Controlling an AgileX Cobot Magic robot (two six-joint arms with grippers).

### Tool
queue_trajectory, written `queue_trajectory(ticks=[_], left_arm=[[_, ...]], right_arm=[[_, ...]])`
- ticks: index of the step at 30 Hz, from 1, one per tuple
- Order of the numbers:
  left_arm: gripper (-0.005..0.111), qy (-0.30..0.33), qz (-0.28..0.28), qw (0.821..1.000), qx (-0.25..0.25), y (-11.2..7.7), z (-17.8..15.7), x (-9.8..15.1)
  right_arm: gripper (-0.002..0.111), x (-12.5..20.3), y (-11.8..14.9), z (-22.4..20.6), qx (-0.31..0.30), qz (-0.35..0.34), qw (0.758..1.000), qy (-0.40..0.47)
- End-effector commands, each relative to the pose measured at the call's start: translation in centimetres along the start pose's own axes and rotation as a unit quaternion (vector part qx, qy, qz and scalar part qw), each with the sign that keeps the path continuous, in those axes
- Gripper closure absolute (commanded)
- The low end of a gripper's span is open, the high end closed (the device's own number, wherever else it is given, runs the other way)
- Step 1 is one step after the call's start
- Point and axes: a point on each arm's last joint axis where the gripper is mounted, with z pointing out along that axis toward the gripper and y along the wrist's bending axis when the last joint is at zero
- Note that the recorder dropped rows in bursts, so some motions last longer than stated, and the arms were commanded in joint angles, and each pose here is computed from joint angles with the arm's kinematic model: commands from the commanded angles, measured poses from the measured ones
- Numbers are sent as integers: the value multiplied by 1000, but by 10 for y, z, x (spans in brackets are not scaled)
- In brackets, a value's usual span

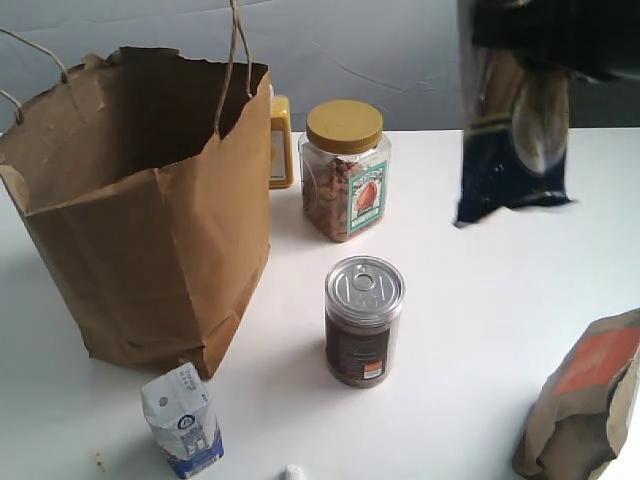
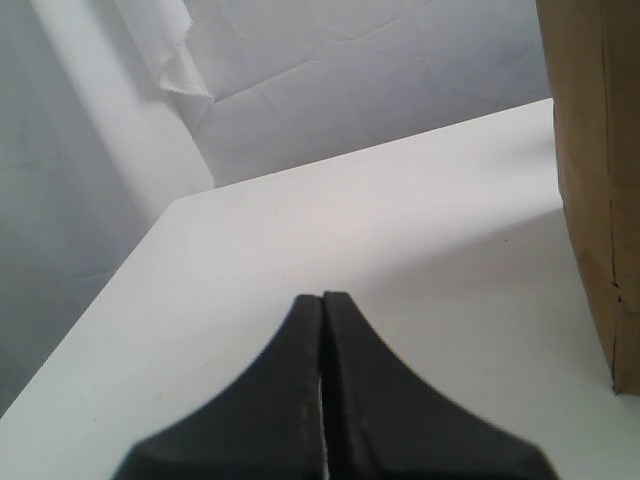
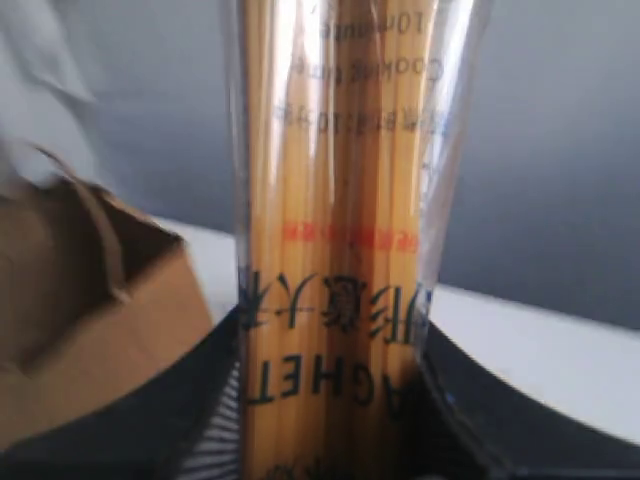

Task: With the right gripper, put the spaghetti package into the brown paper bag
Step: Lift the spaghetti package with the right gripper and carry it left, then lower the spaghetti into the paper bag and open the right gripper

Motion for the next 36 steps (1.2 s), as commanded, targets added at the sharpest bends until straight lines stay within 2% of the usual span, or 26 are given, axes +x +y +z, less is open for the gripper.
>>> queue_trajectory(ticks=[1, 7, 13, 17, 22, 27, 31, 36], left_arm=[[107, -1, -4, 1000, 3, -1, 1, 1], [107, -1, -4, 1000, 3, -1, 1, 1], [107, -1, -4, 1000, 3, -1, 1, 1], [107, -1, -4, 1000, 3, -1, 1, 1], [107, -1, -4, 1000, 3, -1, 1, 1], [107, -1, -4, 1000, 3, -1, 1, 1], [107, -1, -4, 1000, 3, -1, 1, 1], [107, -1, -4, 1000, 3, -1, 1, 1]], right_arm=[[108, -38, 41, -24, -106, 16, 977, -184], [108, -61, 89, -10, -193, 8, 950, -247], [108, -93, 125, 22, -225, -5, 933, -281], [108, -100, 139, 55, -225, -11, 932, -282], [108, -91, 154, 105, -222, -18, 937, -268], [108, -66, 151, 146, -205, -30, 950, -235], [108, -45, 148, 166, -192, -39, 964, -182], [108, -22, 144, 181, -185, -43, 970, -152]])
